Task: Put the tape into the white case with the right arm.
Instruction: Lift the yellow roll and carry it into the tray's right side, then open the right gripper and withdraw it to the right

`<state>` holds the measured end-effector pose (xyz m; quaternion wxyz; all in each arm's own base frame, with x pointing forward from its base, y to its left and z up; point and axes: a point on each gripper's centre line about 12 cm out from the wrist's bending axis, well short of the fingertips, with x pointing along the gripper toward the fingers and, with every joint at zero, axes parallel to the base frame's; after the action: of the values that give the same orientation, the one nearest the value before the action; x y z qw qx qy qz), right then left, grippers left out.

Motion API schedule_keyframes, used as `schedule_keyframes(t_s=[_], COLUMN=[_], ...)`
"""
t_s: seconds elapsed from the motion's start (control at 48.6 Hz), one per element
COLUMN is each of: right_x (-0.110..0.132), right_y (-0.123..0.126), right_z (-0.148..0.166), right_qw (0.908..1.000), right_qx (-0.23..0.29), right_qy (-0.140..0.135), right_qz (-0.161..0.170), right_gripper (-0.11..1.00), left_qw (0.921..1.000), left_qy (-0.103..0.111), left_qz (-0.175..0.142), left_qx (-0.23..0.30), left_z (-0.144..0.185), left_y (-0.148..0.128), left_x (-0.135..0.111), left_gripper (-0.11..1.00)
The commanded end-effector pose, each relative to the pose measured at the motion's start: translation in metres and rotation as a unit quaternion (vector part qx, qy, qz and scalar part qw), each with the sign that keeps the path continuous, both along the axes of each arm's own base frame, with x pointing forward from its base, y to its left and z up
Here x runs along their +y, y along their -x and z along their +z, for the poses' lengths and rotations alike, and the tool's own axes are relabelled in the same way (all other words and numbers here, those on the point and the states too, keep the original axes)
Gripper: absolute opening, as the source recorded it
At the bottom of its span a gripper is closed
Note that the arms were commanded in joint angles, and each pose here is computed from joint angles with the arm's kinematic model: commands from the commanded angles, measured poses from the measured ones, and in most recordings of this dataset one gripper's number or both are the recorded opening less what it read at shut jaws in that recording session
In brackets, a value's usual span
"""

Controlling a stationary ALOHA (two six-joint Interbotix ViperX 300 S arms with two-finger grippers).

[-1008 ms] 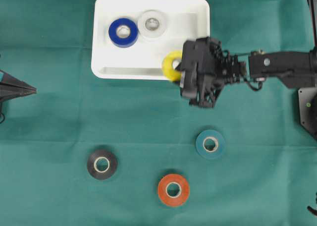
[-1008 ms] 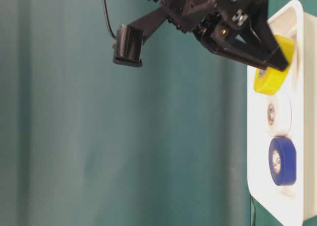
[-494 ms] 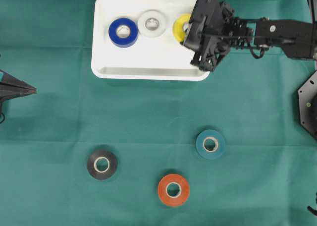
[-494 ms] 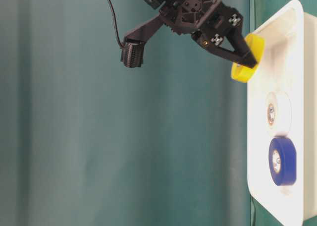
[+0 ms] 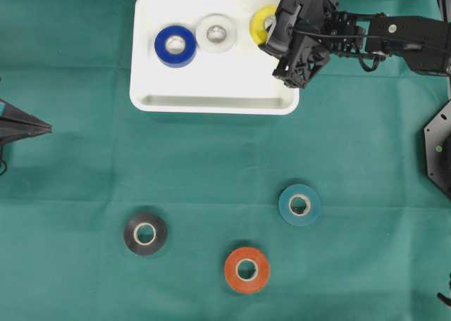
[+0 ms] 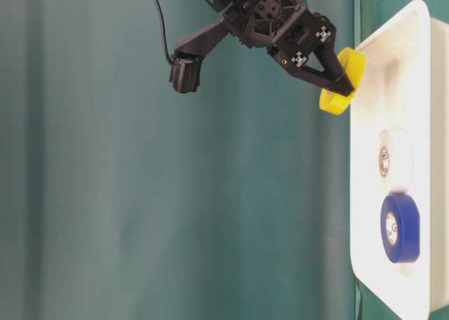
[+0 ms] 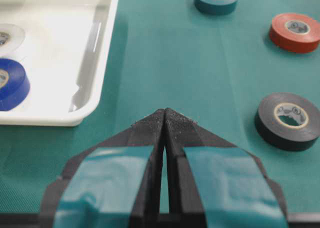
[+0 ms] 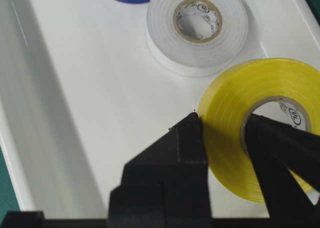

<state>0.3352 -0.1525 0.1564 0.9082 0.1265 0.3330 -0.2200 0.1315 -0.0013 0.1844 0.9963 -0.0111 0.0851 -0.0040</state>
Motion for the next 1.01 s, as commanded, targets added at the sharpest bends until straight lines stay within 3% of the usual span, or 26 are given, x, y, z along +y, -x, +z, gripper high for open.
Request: schedule_keyframes(t_s=[0.0,0.082,0.247,0.288,0.37,0.658,0.987], right_x=[-0.003,-0.003,-0.003,-0.002,0.000,0.012,0.043], right_y=[-0.001,0.000,0.003,0.004,0.008,0.033,0.095], right_z=[0.014,0.014,0.010,0.008,0.003,-0.001,-0.003], right_qw=[0.9997,0.9997,0.9998,0.9999,1.0000,1.0000,0.9997], right_qx=[-0.021,-0.021,-0.016,-0.014,-0.006,0.003,-0.022], right_qy=[0.010,0.009,0.006,0.004,0.001,-0.003,-0.004], right_qz=[-0.001,-0.003,-0.004,-0.004,-0.004,-0.004,0.000], right_gripper=[0.05,0.20,0.69,0.76,0.69,0.68,0.68], left_qw=[1.0000,1.0000,1.0000,1.0000,1.0000,1.0000,1.0000], left_qy=[0.000,0.000,0.000,0.000,0.000,0.000,0.000], left_qz=[0.001,0.001,0.001,0.001,0.001,0.001,0.001], left_qx=[-0.005,-0.005,-0.004,-0.004,-0.005,-0.004,-0.004], left_z=[0.004,0.004,0.004,0.004,0.004,0.004,0.004], left_y=[-0.001,-0.001,-0.001,-0.001,-0.001,-0.001,-0.001], left_x=[0.000,0.000,0.000,0.000,0.000,0.000,0.000], left_gripper=[0.00,0.00,0.00,0.00,0.00,0.00,0.00])
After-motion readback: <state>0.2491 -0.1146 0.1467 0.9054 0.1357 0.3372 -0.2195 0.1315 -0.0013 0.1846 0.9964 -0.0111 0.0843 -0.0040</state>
